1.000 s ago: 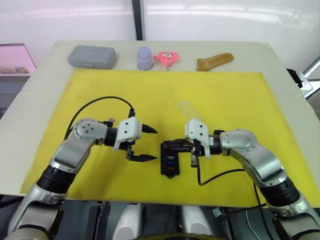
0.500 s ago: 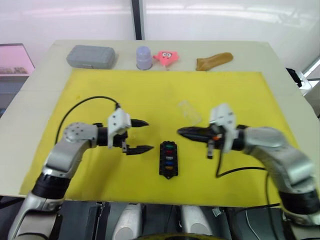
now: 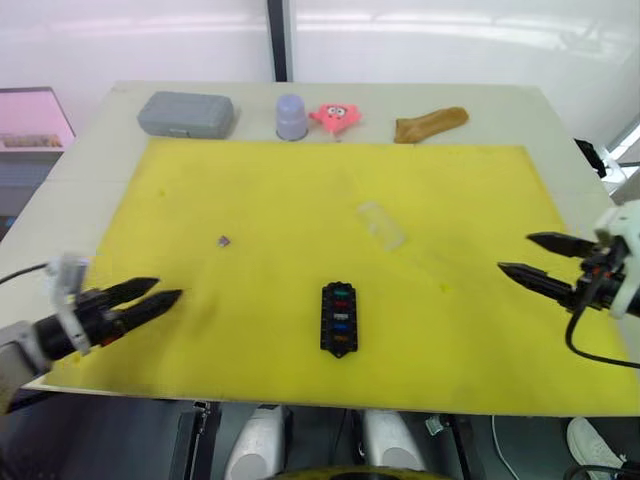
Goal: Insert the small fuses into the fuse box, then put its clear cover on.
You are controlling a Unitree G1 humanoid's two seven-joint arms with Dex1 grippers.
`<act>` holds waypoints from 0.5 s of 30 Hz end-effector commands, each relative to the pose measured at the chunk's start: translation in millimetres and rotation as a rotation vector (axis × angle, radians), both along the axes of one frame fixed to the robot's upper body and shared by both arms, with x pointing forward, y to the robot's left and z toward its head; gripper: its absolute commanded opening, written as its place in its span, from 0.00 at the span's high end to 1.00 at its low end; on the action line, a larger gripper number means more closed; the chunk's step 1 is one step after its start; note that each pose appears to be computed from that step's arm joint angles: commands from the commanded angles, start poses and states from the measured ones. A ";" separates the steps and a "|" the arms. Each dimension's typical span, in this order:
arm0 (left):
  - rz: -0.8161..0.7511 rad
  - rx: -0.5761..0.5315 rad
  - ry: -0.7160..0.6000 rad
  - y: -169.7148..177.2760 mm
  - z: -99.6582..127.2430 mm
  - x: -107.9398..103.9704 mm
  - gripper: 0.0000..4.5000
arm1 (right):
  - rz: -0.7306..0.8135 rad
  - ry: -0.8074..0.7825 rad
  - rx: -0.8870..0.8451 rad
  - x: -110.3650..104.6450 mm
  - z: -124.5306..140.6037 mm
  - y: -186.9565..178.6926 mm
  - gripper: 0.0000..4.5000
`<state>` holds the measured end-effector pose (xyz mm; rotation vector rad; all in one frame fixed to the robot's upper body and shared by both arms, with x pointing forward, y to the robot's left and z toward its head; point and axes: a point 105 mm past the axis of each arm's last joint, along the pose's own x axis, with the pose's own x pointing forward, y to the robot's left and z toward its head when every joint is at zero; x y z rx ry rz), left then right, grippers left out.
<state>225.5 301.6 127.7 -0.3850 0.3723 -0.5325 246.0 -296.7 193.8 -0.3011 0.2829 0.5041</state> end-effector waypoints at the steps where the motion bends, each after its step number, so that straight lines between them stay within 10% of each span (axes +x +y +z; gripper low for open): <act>1: 0.043 -0.064 0.007 10.5 7.1 -2.9 0.00 | -0.007 -0.063 -0.052 2.3 10.9 -2.0 0.01; 15: -0.100 -0.471 0.253 -39.0 32.9 69.5 0.00 | 0.571 -0.111 0.068 1.7 19.3 158.1 0.01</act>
